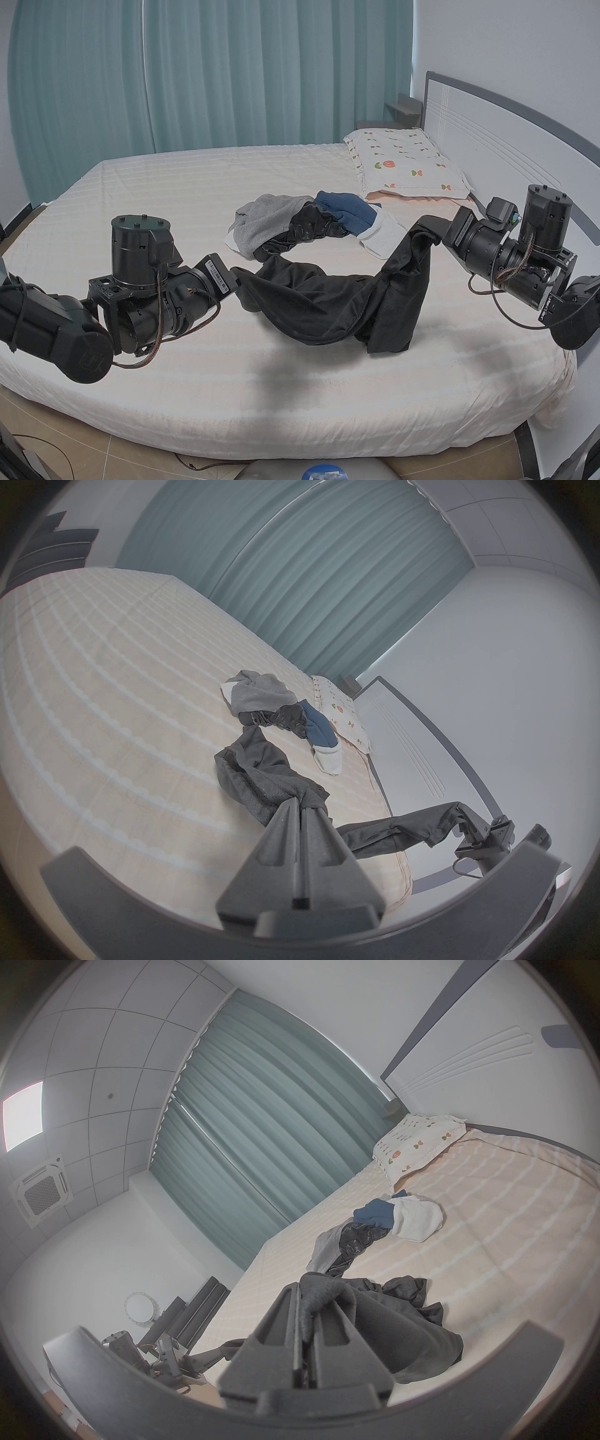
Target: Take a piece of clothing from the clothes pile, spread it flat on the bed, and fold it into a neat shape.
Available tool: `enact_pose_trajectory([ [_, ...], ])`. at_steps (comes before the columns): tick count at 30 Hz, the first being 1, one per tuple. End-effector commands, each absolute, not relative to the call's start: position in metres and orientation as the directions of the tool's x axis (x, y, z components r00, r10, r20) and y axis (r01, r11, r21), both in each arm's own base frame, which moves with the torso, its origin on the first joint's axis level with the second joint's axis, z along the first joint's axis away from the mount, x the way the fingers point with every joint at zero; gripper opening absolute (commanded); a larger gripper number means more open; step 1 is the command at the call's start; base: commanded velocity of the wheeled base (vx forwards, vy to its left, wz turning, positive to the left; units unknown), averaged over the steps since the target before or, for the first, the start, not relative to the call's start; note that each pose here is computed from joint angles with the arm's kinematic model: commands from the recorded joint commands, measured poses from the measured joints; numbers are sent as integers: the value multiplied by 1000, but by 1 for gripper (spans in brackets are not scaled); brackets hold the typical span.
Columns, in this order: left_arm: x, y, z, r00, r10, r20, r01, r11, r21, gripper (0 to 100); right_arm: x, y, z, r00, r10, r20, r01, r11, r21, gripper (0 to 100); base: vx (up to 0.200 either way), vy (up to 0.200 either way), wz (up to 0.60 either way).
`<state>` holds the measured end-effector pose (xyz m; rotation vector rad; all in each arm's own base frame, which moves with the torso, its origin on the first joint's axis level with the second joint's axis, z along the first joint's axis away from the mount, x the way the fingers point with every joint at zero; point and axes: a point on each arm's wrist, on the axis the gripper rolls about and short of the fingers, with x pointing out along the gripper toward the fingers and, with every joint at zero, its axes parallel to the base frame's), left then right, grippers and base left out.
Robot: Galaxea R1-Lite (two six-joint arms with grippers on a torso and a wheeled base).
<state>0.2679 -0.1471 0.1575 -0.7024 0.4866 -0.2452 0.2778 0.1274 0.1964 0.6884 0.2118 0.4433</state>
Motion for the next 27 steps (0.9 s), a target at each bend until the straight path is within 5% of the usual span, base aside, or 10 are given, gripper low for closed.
enact_pose_trajectory([
  [1,268,-147,158,862,-374,-341,56,740,-671,0,277,127,198,886,462,-40,-327,683,653,0,0,0,0],
  [15,270,-148,163,876,-367,-312,66,734,-676,0,277,127,197,886,462,-41,-326,684,653,0,0,0,0],
  [27,267,-144,170,881,-373,-292,78,722,-687,0,278,127,197,888,456,-67,-312,702,640,0,0,200,0],
])
